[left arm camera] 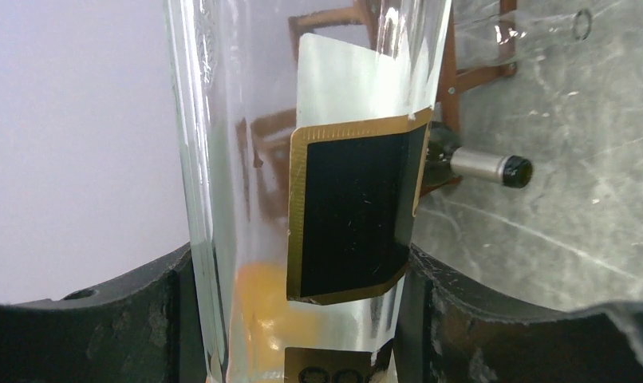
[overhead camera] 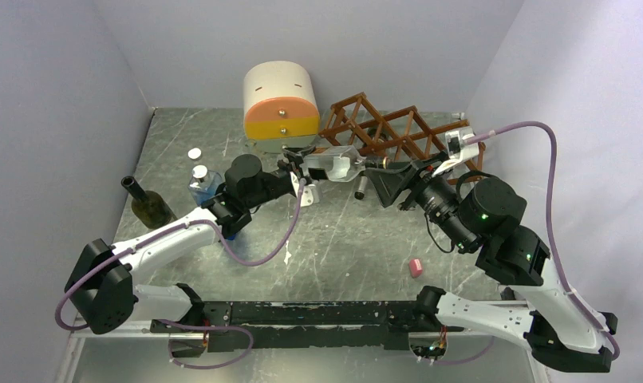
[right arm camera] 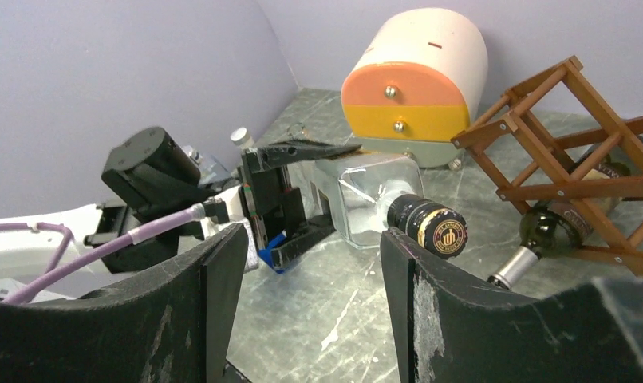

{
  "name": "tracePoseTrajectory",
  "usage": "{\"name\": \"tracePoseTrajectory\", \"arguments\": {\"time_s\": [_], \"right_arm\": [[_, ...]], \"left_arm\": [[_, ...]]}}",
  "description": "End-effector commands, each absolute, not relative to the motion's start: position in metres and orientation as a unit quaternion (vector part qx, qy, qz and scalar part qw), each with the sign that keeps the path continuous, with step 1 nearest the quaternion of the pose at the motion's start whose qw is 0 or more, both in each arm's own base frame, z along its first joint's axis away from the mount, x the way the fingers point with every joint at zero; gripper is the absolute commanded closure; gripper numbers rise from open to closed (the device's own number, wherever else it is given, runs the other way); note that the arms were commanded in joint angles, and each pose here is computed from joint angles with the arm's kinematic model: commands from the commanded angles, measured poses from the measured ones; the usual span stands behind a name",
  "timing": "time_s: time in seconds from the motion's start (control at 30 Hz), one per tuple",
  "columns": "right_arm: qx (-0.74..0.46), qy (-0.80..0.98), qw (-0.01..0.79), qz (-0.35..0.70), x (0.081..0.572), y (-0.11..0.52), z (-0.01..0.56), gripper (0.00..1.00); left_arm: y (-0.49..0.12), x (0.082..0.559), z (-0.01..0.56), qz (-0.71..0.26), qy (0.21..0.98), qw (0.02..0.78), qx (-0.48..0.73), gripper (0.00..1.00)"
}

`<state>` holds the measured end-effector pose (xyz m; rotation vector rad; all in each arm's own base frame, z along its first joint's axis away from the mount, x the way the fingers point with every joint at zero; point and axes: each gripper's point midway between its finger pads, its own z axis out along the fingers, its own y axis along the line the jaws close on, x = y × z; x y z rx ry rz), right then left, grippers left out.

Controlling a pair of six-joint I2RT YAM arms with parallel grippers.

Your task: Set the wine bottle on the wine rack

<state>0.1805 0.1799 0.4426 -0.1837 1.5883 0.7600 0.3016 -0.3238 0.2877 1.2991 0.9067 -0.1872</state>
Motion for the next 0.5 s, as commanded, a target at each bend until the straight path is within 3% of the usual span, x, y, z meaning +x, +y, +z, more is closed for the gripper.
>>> {"name": "tracePoseTrajectory", "arguments": {"time_s": [0.0, 0.1, 0.3, 0.47], "right_arm": [[-0.111, 0.700, 0.626, 0.326, 0.175, 0.182, 0.442, 0.34], [-0.125, 0.702, 0.623, 0.320, 0.177, 0.186, 0.442, 0.33], [-0.134, 0.717, 0.634, 0.255, 0.192, 0.181, 0.421, 0.13], [-0.173, 0.745, 0.605, 0.222, 0.197, 0.192, 0.386, 0.08]], "left_arm": [[-0.318, 0.293, 0.396, 0.014, 0.269, 0.785, 0.558, 0.93], [-0.323, 0.289, 0.401, 0.041, 0.241, 0.776, 0.582, 0.93], [-0.328, 0.269, 0.403, 0.105, 0.155, 0.776, 0.603, 0.93], [-0.335, 0.253, 0.403, 0.145, 0.100, 0.767, 0.617, 0.93]]}}
